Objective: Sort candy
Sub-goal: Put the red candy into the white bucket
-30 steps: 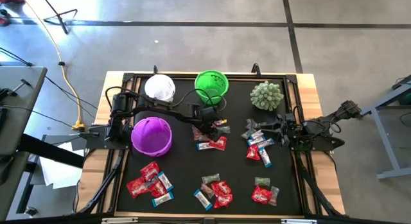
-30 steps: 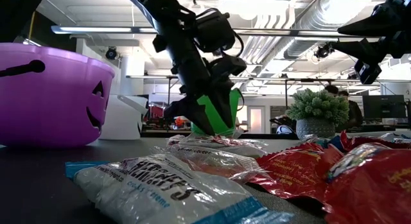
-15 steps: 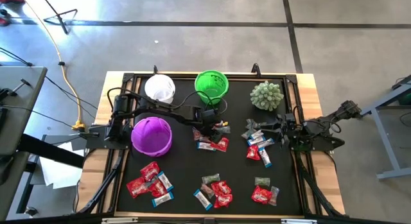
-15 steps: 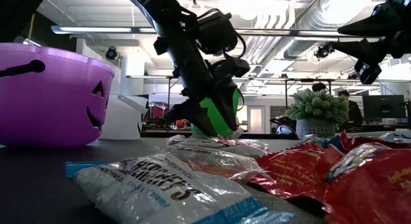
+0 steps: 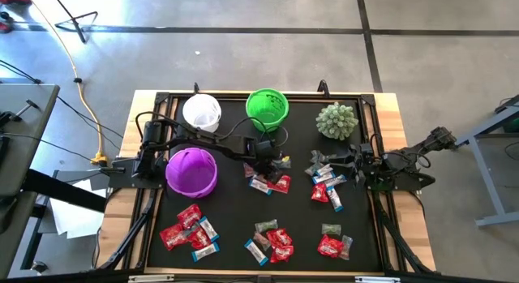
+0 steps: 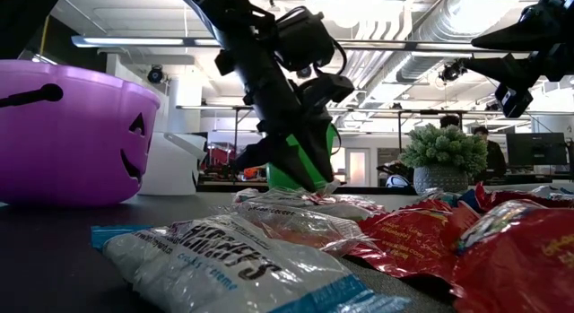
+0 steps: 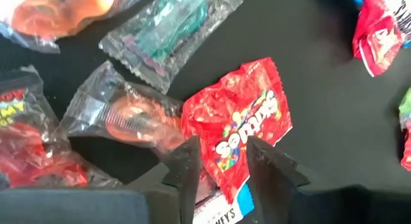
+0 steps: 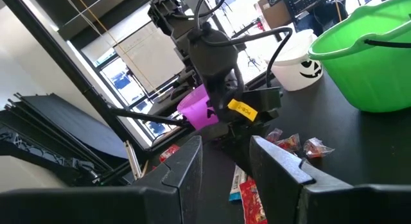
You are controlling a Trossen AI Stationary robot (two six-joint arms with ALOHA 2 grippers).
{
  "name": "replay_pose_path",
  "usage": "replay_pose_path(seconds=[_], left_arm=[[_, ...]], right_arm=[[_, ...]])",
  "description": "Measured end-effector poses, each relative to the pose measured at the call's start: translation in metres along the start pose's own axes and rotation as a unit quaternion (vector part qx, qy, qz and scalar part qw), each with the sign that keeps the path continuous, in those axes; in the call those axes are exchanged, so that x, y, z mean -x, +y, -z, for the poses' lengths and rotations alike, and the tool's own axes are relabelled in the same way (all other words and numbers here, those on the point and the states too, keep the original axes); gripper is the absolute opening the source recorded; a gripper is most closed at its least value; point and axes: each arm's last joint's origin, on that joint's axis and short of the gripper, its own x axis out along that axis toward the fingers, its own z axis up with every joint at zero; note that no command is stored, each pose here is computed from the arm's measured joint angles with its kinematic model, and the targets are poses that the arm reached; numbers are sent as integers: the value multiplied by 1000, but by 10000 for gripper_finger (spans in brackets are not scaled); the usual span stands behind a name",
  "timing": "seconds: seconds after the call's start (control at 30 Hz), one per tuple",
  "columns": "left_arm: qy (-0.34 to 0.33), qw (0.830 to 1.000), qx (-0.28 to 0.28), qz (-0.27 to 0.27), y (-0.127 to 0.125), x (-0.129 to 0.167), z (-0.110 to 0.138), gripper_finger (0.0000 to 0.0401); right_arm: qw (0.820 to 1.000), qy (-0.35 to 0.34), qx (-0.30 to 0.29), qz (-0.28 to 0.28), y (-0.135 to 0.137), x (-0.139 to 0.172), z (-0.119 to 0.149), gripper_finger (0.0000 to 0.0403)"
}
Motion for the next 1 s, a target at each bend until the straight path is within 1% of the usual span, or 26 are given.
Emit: replay_pose_path(seconds=[0.2, 0.37, 0.47, 0.53, 0.73, 0.9, 1.0], left_arm=[[-8, 1000, -1, 2, -1, 0, -1, 97], [-10, 1000, 0, -9, 2, -8, 0, 101], [1, 1000, -3, 6, 2, -17, 1, 106], [8, 1000, -13, 14, 1, -20, 4, 111], [1, 998, -57, 29, -5, -19, 5, 135], [-4, 997, -73, 38, -7, -17, 4, 163], [-4, 996, -76, 51, -10, -14, 2, 179]], right_arm=[[1000, 0, 0, 0, 0, 0, 0, 126], [1000, 0, 0, 0, 0, 0, 0, 126], [1000, 0, 0, 0, 0, 0, 0, 126], [1000, 0, 0, 0, 0, 0, 0, 126], [1000, 0, 0, 0, 0, 0, 0, 126], [1000, 0, 0, 0, 0, 0, 0, 126], [1000, 0, 0, 0, 0, 0, 0, 126]])
